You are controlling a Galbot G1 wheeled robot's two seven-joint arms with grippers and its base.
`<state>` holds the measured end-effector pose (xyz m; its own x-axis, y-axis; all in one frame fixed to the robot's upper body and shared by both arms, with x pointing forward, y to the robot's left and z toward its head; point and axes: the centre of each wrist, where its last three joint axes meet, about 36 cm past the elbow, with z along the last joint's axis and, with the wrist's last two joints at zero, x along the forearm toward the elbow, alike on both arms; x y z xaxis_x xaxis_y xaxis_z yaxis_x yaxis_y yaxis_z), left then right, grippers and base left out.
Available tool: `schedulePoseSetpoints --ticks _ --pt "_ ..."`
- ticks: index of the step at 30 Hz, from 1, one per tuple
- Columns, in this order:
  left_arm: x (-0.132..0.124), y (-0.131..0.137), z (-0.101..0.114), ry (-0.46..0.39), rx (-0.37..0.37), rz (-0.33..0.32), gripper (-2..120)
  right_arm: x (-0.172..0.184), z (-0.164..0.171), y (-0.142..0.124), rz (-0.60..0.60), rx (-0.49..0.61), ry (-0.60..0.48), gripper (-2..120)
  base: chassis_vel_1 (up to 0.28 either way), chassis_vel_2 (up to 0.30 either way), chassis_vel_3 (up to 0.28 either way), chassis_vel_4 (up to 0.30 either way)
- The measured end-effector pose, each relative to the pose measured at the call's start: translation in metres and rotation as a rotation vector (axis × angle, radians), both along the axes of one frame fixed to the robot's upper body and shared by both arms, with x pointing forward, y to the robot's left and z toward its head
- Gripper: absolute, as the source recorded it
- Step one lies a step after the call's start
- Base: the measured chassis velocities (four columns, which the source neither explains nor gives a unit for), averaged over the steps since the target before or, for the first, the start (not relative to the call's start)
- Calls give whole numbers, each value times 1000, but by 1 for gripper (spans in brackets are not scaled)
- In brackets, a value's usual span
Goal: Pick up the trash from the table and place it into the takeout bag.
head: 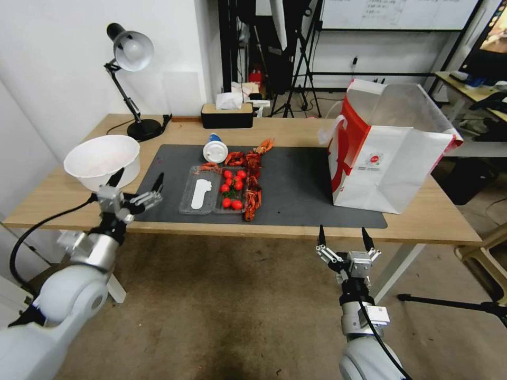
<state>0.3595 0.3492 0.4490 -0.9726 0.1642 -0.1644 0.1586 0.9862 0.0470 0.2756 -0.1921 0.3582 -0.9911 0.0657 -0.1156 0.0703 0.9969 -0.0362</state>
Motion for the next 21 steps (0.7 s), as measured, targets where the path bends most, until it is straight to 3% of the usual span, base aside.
schedulePoseSetpoints --ticks 6,10,21 --pt "-46 6 -34 51 25 82 100 -2 -2 2 5 -6 5 100 0 0 0 0" --pt "-61 5 -52 56 23 101 100 -2 -2 2 3 -4 6 100 0 0 0 0" --pt "-78 6 -77 57 35 106 100 -4 -2 4 -2 -2 6 100 0 0 0 0"
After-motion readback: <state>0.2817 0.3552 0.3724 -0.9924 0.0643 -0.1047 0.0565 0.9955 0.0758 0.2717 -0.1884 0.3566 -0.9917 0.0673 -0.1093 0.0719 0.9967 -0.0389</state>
